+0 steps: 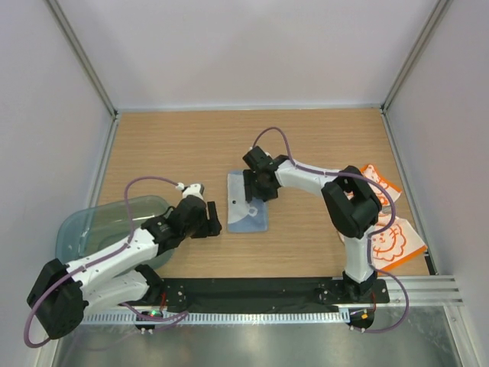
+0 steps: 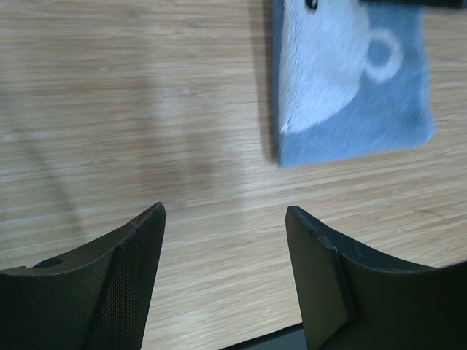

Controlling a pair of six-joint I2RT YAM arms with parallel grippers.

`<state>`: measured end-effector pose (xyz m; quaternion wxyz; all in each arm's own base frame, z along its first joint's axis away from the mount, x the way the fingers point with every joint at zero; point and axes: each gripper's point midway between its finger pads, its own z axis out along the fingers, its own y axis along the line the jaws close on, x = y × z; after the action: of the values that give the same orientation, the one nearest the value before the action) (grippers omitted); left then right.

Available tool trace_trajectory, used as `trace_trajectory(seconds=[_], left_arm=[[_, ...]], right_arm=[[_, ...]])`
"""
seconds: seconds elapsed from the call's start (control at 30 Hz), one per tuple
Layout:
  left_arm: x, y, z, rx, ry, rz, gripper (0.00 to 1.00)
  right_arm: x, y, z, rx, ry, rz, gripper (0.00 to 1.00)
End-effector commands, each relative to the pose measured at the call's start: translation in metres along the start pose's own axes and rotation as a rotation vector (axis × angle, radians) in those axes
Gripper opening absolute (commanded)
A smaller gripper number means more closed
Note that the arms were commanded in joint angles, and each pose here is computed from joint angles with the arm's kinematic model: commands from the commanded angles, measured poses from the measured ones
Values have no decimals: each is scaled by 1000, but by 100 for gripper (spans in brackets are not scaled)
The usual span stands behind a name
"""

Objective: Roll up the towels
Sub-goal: Roll the towel

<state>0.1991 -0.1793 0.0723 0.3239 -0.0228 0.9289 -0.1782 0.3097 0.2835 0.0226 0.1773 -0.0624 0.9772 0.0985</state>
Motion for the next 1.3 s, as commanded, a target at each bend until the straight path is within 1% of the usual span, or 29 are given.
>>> trace_trajectory(seconds=[0.0, 0.03, 0.07, 0.17, 0.2, 0.23, 0.27, 0.3, 0.33, 0.37, 0.4, 0.43, 0.47, 0.5, 0.53, 0.6, 0.63, 0.67, 0.73, 0.87, 1.03, 1.1, 1.2, 1.27], left_arm=[[-2, -5, 8, 12, -22, 18, 68], [-2, -6, 9, 14, -25, 18, 68], [-4, -6, 9, 12, -28, 19, 68], [-11, -10, 12, 9, -41, 34, 68], [-14, -14, 12, 16, -50, 40, 68], [-18, -16, 13, 20, -58, 46, 68], [-21, -18, 14, 24, -67, 56, 68], [-24, -21, 18, 26, -73, 62, 68], [-26, -22, 20, 25, -76, 70, 68], [-34, -29, 20, 36, -94, 80, 68], [-33, -29, 25, 22, -80, 92, 68], [-36, -31, 26, 19, -84, 97, 68], [-43, -36, 26, 26, -96, 102, 68], [-45, -38, 27, 29, -101, 105, 67], [-46, -40, 29, 27, -97, 111, 68], [-53, -45, 29, 36, -110, 111, 68], [-52, -46, 31, 37, -104, 113, 68], [-54, -48, 30, 41, -107, 112, 68], [-58, -52, 29, 50, -113, 106, 67], [-58, -54, 26, 63, -116, 100, 68], [-56, -51, 26, 67, -118, 111, 67], [-58, -55, 24, 95, -136, 126, 68], [-60, -62, 23, 154, -170, 155, 68], [-60, -72, 23, 216, -186, 176, 68]], right_arm=[[-35, -20, 4, 101, -43, -24, 64], [-42, -22, 3, 104, -45, -35, 64], [-59, -20, -4, 94, -72, -29, 64], [-75, -23, -29, 111, -129, -50, 66], [-84, -22, -50, 97, -183, -50, 69], [-82, -29, -56, 117, -197, -42, 70], [-85, -35, -66, 120, -222, -19, 72], [-94, -35, -89, 89, -285, 11, 73], [-78, -41, -88, 65, -258, 33, 73], [-74, -43, -92, 31, -261, 90, 73], [-82, -48, -110, -29, -314, 144, 73], [-56, -50, -98, -75, -248, 169, 73], [-54, -48, -97, -119, -259, 223, 73], [-45, -46, -97, -166, -237, 248, 73], [-23, -43, -92, -213, -178, 266, 72], [-11, -36, -87, -265, -147, 308, 72], [5, -37, -79, -277, -107, 322, 72], [9, -34, -77, -303, -96, 343, 72], [23, -36, -68, -306, -60, 360, 71], [33, -29, -55, -355, -24, 383, 70], [40, -26, -39, -376, 13, 413, 67], [40, -25, -34, -382, 17, 419, 66], [44, -25, -29, -385, 31, 427, 61], [44, -24, -28, -392, 32, 432, 56]])
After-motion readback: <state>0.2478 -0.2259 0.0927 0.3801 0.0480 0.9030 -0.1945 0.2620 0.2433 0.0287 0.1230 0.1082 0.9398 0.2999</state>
